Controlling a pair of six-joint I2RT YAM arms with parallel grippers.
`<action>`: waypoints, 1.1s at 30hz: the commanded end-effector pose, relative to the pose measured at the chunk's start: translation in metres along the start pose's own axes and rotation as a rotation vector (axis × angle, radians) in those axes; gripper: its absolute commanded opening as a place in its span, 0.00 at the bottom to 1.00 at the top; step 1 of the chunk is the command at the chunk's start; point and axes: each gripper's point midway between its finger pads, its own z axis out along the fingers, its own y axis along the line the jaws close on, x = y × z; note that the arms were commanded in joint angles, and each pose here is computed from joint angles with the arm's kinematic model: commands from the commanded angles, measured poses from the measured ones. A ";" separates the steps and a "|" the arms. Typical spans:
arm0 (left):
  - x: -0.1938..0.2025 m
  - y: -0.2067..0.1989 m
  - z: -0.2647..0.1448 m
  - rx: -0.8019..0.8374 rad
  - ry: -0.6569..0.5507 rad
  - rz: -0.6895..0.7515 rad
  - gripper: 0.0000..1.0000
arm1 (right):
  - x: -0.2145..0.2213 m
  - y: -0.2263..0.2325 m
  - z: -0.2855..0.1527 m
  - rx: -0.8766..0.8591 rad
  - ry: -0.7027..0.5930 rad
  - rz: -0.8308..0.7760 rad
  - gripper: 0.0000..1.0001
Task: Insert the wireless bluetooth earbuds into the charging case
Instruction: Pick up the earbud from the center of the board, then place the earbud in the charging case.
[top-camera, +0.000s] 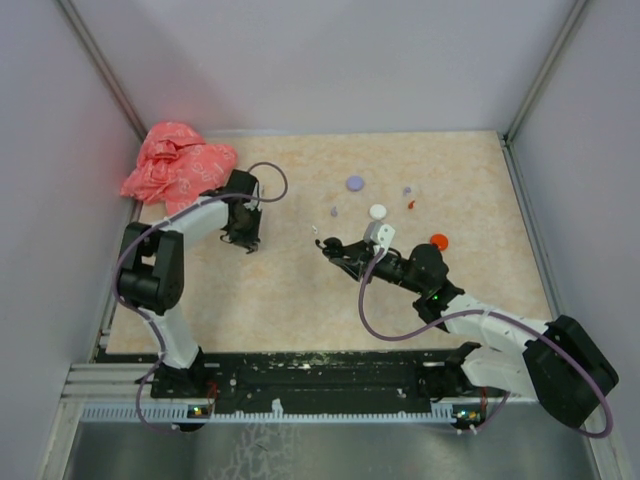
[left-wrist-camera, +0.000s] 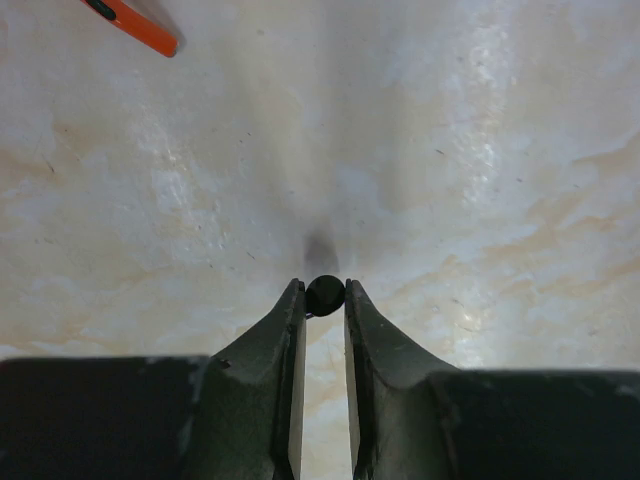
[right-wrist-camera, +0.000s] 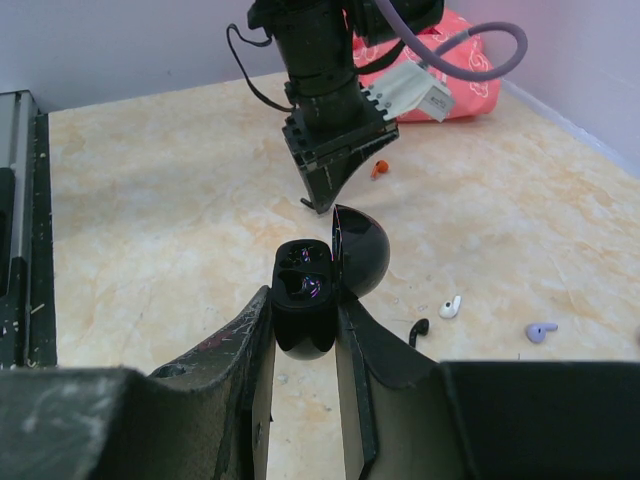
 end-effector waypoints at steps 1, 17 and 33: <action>-0.023 -0.022 -0.037 0.139 -0.137 -0.029 0.22 | -0.022 -0.005 0.003 0.004 -0.073 -0.031 0.00; -0.055 -0.107 -0.187 0.746 -0.583 -0.084 0.20 | -0.065 -0.026 0.008 0.099 -0.208 -0.113 0.00; -0.034 -0.150 -0.318 1.250 -0.827 -0.138 0.20 | -0.119 -0.030 0.013 0.108 -0.464 -0.275 0.00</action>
